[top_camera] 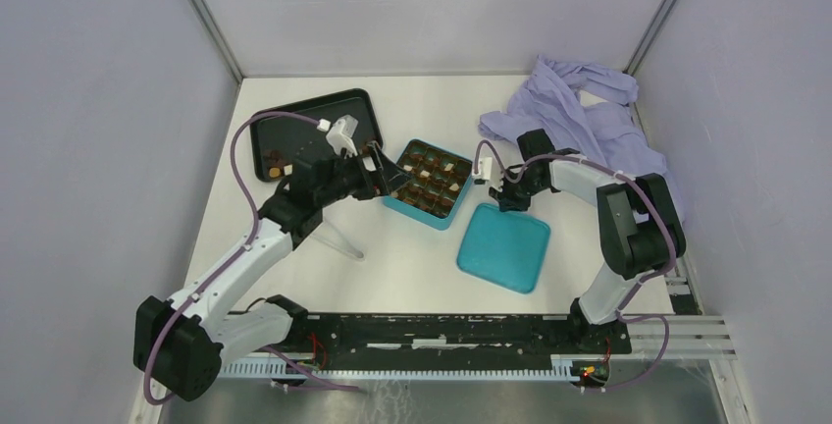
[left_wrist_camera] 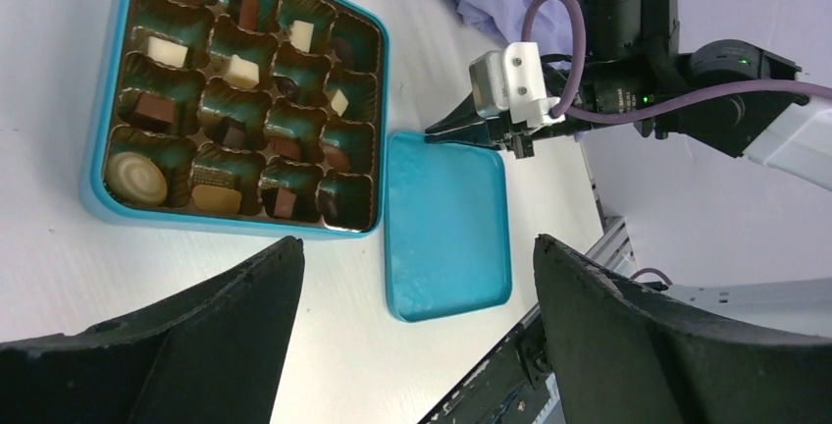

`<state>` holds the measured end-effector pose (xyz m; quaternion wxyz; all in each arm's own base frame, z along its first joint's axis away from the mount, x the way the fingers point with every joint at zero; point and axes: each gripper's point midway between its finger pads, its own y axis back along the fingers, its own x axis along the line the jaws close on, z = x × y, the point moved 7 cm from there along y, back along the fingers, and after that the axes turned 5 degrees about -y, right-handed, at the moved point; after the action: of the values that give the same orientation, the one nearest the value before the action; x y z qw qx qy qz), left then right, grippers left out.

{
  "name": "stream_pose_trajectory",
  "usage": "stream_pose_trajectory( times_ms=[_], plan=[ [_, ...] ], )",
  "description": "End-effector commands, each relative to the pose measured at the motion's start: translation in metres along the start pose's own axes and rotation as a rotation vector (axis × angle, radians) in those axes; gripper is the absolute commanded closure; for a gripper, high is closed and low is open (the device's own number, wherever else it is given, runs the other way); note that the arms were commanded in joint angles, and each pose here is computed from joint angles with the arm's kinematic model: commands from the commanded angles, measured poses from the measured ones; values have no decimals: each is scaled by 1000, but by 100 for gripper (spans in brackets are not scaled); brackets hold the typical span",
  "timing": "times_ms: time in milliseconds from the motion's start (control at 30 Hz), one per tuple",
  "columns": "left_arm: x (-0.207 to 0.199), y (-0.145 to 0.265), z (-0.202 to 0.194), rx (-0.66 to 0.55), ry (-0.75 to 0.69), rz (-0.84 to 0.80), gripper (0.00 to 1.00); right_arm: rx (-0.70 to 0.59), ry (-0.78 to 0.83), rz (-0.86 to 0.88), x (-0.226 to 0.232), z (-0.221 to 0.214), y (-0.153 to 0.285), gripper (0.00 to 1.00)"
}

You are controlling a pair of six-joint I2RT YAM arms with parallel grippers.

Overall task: Pack the chocolate
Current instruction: Pick up the box lid from the center of the board.

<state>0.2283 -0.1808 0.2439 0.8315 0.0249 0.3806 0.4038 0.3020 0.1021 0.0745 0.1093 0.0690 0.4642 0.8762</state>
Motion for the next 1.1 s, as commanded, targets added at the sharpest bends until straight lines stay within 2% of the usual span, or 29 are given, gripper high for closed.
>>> stream_pose_trajectory(
  times_ms=[0,67,233,367,467,600,733,1067],
  plan=[
    [-16,5,7,-63,-1,-114,9,95,15,-36,-4,-10,2,90],
    [-16,7,6,-69,5,-129,9,110,23,-43,-4,-13,5,100],
    [-22,9,2,-73,9,-195,9,62,35,-77,-3,-6,24,100],
    [-32,7,0,-58,-26,-301,9,-64,51,-99,-4,13,56,100],
    [-42,1,-8,-46,-109,-376,9,-162,99,-125,-1,30,83,100],
    [-58,-10,-24,-93,-295,-477,7,-268,168,-159,7,50,108,100],
    [-64,-34,-40,-75,-418,-507,0,-339,208,-160,13,65,122,100],
    [-79,-95,-68,10,-437,-455,2,-465,235,-125,19,87,134,100]
  ],
)
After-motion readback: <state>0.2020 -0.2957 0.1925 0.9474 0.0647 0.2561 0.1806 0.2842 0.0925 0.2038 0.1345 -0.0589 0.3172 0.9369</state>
